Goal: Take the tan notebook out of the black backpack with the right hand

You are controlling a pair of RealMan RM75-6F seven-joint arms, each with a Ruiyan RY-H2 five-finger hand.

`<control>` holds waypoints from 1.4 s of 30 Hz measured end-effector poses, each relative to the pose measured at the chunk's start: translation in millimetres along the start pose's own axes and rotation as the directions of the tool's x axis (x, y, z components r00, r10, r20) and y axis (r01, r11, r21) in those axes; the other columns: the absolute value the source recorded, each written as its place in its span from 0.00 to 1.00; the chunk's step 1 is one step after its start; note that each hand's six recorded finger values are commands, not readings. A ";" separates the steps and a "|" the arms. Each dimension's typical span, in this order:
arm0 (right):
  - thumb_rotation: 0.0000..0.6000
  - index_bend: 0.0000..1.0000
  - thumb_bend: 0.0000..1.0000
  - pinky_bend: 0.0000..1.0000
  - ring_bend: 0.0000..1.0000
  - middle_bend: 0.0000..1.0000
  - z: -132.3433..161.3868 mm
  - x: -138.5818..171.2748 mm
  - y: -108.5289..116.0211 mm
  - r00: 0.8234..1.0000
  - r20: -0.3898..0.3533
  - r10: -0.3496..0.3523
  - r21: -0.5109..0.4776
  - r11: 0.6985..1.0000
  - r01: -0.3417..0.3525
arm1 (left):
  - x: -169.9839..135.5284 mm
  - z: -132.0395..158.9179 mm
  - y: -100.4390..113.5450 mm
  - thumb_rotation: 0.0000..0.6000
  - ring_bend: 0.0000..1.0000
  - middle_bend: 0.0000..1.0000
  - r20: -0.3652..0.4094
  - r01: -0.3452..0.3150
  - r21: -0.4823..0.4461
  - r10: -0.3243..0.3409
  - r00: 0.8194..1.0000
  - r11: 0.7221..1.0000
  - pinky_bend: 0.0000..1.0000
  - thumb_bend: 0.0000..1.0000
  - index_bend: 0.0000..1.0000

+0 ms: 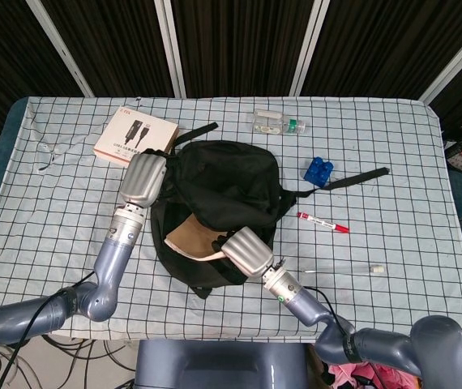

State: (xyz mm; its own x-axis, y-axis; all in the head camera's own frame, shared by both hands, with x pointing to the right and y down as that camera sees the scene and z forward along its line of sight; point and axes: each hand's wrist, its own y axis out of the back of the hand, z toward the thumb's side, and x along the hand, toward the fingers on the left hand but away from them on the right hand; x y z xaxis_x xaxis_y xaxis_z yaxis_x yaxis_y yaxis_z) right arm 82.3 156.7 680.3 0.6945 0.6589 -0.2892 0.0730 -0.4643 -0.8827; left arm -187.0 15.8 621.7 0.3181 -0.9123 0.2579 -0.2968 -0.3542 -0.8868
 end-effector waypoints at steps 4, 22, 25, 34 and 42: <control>1.00 0.66 0.44 0.58 0.60 0.59 4.0 -1.3 1.9 1.000 -0.013 -0.012 0.007 1.000 0.012 | 0.1 1.7 0.0 1.00 0.46 0.63 0.003 -0.001 0.001 0.001 1.000 1.000 0.41 0.34 0.68; 1.00 0.68 0.44 0.58 0.61 0.60 12.6 -1.5 36.6 0.991 -0.062 -0.121 0.096 0.987 0.127 | 3.1 0.3 1.2 1.00 0.46 0.63 -0.023 -0.001 -0.040 0.000 1.000 0.999 0.41 0.34 0.68; 1.00 0.68 0.44 0.58 0.61 0.60 10.1 2.0 41.3 0.990 -0.063 -0.125 0.107 0.986 0.131 | 4.2 -2.1 4.2 1.00 0.46 0.63 -0.034 -0.006 -0.046 0.004 0.999 0.999 0.41 0.34 0.68; 1.00 0.68 0.44 0.58 0.61 0.60 -2.3 24.5 59.6 0.989 -0.071 -0.130 0.168 0.976 0.140 | 4.0 -2.2 2.8 1.00 0.46 0.63 -0.027 0.000 -0.030 -0.001 1.000 1.000 0.41 0.34 0.68; 1.00 0.68 0.44 0.58 0.61 0.60 -14.9 47.1 86.9 0.982 -0.047 -0.180 0.168 0.968 0.186 | 2.5 -2.0 -1.3 1.00 0.46 0.63 -0.021 0.005 -0.014 -0.005 1.000 1.000 0.41 0.34 0.68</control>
State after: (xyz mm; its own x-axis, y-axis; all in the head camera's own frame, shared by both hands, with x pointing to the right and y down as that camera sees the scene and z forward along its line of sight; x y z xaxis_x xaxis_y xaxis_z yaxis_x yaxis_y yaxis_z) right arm 132.0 138.6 595.5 0.7025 0.7035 -0.1076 0.0794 -0.2278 -0.9705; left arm -187.6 13.6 624.2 0.3010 -0.9145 0.2705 -0.3082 -0.3617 -0.8799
